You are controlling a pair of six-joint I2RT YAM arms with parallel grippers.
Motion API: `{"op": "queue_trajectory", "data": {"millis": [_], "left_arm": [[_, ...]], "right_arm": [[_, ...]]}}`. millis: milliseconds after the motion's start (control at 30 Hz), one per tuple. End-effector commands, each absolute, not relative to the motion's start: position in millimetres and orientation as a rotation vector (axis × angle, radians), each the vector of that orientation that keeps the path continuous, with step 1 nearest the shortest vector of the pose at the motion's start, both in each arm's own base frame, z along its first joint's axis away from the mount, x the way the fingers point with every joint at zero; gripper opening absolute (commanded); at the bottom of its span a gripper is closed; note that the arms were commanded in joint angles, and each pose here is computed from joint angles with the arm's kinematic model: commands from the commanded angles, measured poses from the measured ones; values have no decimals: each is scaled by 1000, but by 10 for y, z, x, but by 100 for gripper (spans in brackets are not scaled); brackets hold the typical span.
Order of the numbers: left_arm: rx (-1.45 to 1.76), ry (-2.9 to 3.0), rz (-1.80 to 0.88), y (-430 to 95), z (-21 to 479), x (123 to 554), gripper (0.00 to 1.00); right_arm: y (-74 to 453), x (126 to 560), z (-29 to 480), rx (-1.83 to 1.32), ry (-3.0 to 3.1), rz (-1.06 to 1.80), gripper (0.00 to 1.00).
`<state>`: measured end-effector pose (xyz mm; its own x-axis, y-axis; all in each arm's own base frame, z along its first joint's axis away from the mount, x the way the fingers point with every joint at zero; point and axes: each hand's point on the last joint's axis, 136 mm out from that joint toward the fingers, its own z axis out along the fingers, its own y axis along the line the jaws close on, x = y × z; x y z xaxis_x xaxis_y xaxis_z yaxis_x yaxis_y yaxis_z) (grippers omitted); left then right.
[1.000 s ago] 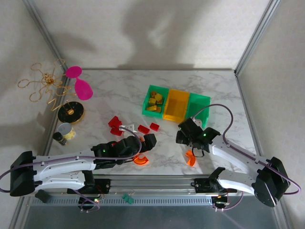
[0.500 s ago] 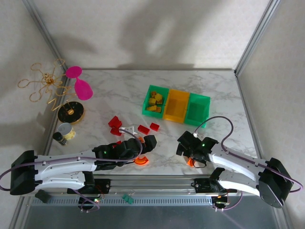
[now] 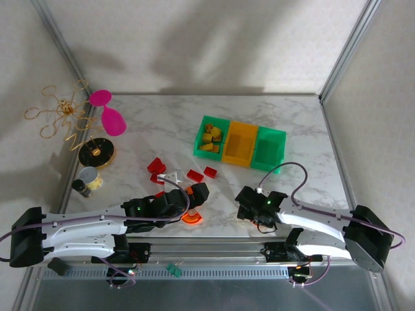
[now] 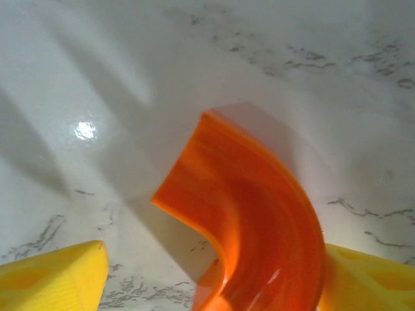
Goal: Sort the legos into containers by color
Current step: Pick up the lego from the bottom-right of the table.
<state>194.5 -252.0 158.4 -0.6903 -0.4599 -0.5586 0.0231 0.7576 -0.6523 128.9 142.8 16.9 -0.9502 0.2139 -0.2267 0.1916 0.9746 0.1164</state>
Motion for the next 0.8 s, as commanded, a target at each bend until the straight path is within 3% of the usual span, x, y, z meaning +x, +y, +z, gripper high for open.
{"op": "queue_trajectory", "data": {"millis": [0, 167, 367, 767], "left_arm": [[-389, 2182, -810, -2424, 1599, 1955, 100], [-386, 2187, -795, -2427, 1584, 1961, 100], [-383, 2191, -787, -2445, 1580, 1968, 100], [-366, 2153, -720, -2291, 1783, 2081, 100]], "right_arm": [[1428, 1350, 221, 287, 2851, 101, 70], [1376, 1354, 213, 283, 2841, 74, 52], [1407, 1378, 229, 261, 2833, 91, 41], [1835, 1918, 897, 69, 2631, 224, 40]]}}
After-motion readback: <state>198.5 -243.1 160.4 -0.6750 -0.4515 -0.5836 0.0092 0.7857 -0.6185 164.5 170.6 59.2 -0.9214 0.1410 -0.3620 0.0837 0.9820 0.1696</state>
